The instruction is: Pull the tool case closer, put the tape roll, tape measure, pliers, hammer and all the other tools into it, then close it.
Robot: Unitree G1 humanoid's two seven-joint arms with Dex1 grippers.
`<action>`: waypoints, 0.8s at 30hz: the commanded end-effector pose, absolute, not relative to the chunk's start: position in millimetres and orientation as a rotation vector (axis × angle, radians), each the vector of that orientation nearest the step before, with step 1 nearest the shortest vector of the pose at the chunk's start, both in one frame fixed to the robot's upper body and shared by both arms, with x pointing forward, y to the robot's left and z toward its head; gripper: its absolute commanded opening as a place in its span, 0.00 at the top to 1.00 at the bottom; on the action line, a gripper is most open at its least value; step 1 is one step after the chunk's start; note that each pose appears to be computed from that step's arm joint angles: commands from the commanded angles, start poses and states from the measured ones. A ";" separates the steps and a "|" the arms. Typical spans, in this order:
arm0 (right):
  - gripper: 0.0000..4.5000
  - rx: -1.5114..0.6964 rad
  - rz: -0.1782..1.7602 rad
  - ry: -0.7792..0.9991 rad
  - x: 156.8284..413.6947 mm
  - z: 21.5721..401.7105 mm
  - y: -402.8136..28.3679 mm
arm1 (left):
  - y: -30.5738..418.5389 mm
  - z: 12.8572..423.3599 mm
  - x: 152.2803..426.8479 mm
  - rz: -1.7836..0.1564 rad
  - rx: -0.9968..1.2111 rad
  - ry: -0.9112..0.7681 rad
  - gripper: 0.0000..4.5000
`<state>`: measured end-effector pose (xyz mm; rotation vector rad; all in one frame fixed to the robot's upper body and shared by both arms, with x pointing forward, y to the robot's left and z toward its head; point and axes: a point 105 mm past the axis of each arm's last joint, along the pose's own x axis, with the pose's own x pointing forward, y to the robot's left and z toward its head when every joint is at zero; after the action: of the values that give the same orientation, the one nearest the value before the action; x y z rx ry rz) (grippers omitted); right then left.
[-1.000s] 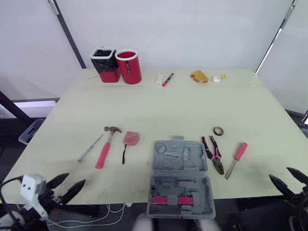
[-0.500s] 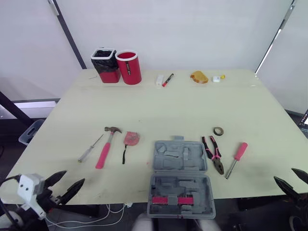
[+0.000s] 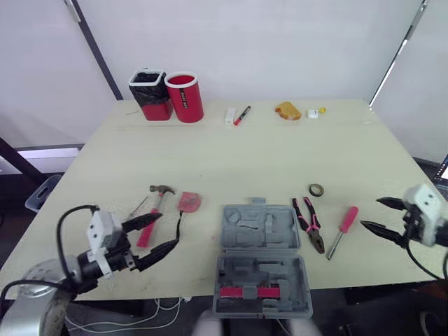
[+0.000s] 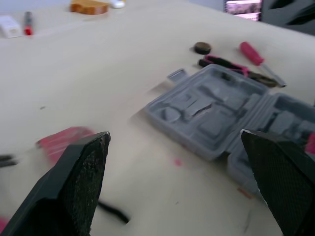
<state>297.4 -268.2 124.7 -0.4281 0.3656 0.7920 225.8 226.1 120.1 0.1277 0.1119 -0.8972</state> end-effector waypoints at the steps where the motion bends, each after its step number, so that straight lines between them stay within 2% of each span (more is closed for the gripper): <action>1: 0.00 -0.502 0.882 0.443 316.7 131.4 -259.8 | 203.8 134.8 226.8 -0.977 0.125 0.060 0.00; 9: 0.00 -0.854 1.102 0.610 361.6 132.4 -228.0 | 170.7 148.9 226.0 -1.089 0.098 0.017 0.00; 14: 0.00 -1.068 1.207 0.680 380.0 131.4 -206.2 | 159.5 153.5 223.7 -1.114 0.072 0.000 0.00; 21: 0.00 -1.389 1.179 0.813 400.0 121.2 -201.2 | 150.4 159.2 222.9 -1.100 0.060 -0.029 0.00; 24: 0.00 -1.437 1.168 0.796 405.5 116.4 -193.7 | 149.1 159.7 223.1 -1.090 0.072 -0.035 0.00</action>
<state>400.0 -194.0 108.4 -1.3912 0.8225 1.1945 227.2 155.6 152.5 0.0502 -0.0003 -1.0719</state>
